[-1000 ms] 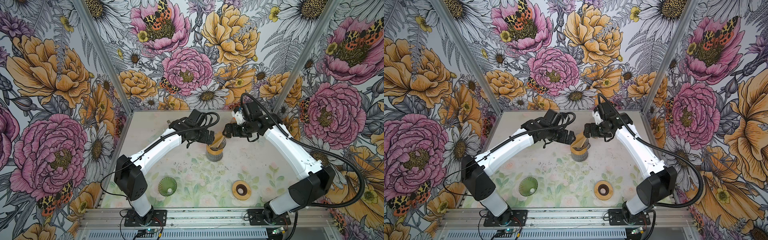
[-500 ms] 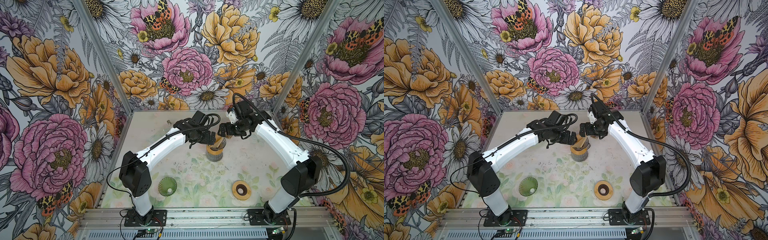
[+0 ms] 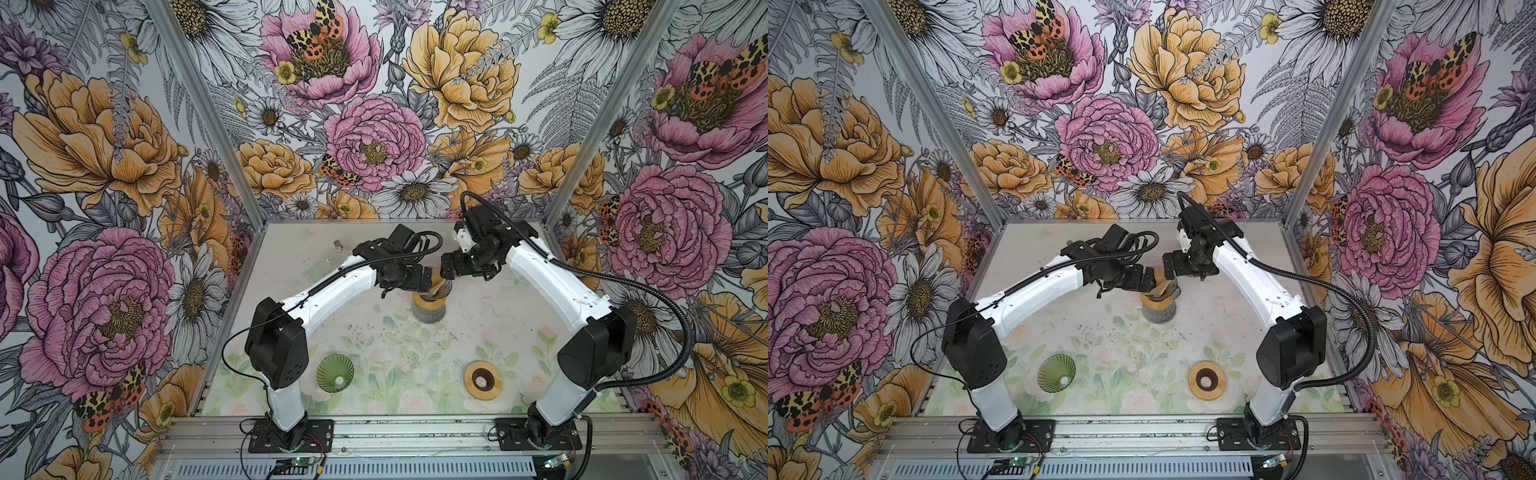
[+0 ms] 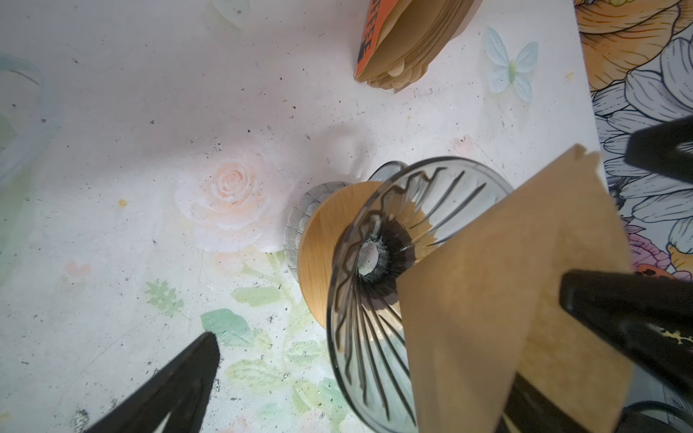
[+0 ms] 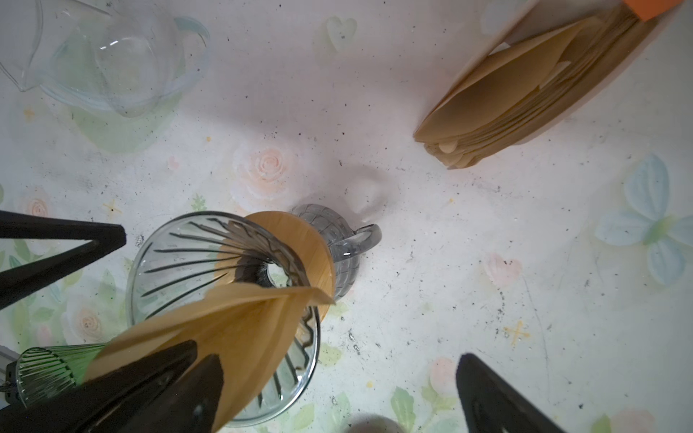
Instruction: Place the coffee filter in the dripper
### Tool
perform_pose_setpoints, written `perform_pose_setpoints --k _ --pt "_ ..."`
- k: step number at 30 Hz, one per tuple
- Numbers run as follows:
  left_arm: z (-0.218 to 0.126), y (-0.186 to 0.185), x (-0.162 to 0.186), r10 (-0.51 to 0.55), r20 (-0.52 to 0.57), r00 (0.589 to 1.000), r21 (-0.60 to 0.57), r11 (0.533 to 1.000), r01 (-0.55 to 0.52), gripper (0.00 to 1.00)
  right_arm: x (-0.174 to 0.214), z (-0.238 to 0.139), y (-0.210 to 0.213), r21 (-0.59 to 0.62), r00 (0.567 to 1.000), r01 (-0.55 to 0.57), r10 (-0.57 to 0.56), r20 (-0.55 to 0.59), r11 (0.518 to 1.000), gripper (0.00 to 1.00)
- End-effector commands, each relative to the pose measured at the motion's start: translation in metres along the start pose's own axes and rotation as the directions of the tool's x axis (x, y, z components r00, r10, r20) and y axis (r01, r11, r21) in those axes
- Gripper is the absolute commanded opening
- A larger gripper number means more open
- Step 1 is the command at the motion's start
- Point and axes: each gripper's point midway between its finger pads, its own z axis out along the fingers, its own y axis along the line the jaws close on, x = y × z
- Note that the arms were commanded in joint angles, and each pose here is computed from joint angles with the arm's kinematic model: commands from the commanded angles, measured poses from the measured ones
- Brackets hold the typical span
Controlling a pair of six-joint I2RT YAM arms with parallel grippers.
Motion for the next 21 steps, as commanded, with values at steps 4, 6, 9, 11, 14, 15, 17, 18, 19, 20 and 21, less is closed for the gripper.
perform_pose_setpoints --k 4,6,9,11,14,15,17,18,19,20,21 --pt "-0.001 0.001 -0.011 -0.023 0.020 1.000 -0.001 1.000 0.023 0.99 0.013 0.002 -0.005 0.029 0.999 0.037 -0.036 -0.038 0.999 0.99" --pt "-0.002 0.002 -0.014 -0.032 0.027 0.999 0.001 0.999 0.032 0.99 0.015 0.004 -0.005 0.030 0.998 0.042 -0.041 -0.048 0.999 0.99" --pt "0.015 0.010 -0.010 -0.051 -0.007 0.999 -0.020 0.998 0.051 0.99 0.016 0.005 -0.003 0.021 0.998 0.044 -0.043 -0.053 0.999 0.99" --pt "0.017 0.012 -0.011 -0.059 -0.009 0.998 -0.025 0.998 0.059 0.99 0.016 0.006 -0.002 0.012 0.998 0.044 -0.043 -0.055 0.999 0.98" --pt "0.021 0.016 -0.011 -0.067 -0.014 0.998 -0.031 0.997 0.066 0.99 0.015 0.007 0.001 0.002 0.997 0.046 -0.046 -0.060 0.999 0.98" --pt "0.021 0.017 -0.011 -0.068 -0.015 0.998 -0.032 0.997 0.068 0.99 0.015 0.008 0.001 0.001 0.997 0.048 -0.048 -0.061 0.999 0.98" --pt "0.022 0.019 -0.010 -0.076 -0.017 0.997 -0.037 0.996 0.076 0.99 0.015 0.009 -0.001 0.011 0.997 0.048 -0.047 -0.066 0.999 0.98" --pt "0.022 0.020 -0.011 -0.080 -0.016 0.997 -0.039 0.996 0.080 0.99 0.015 0.009 -0.001 0.013 0.996 0.050 -0.049 -0.068 0.999 0.98" --pt "0.022 0.022 -0.011 -0.086 -0.016 0.996 -0.040 0.996 0.085 0.99 0.017 0.010 -0.002 0.015 0.996 0.051 -0.050 -0.074 0.999 0.98" --pt "0.021 0.023 -0.011 -0.088 -0.016 0.996 -0.041 0.995 0.088 0.99 0.018 0.012 -0.002 0.016 0.995 0.054 -0.052 -0.080 0.998 0.98" --pt "0.021 0.023 -0.011 -0.091 -0.016 0.996 -0.042 0.995 0.090 0.99 0.019 0.013 -0.002 0.018 0.995 0.054 -0.053 -0.085 0.998 0.98"
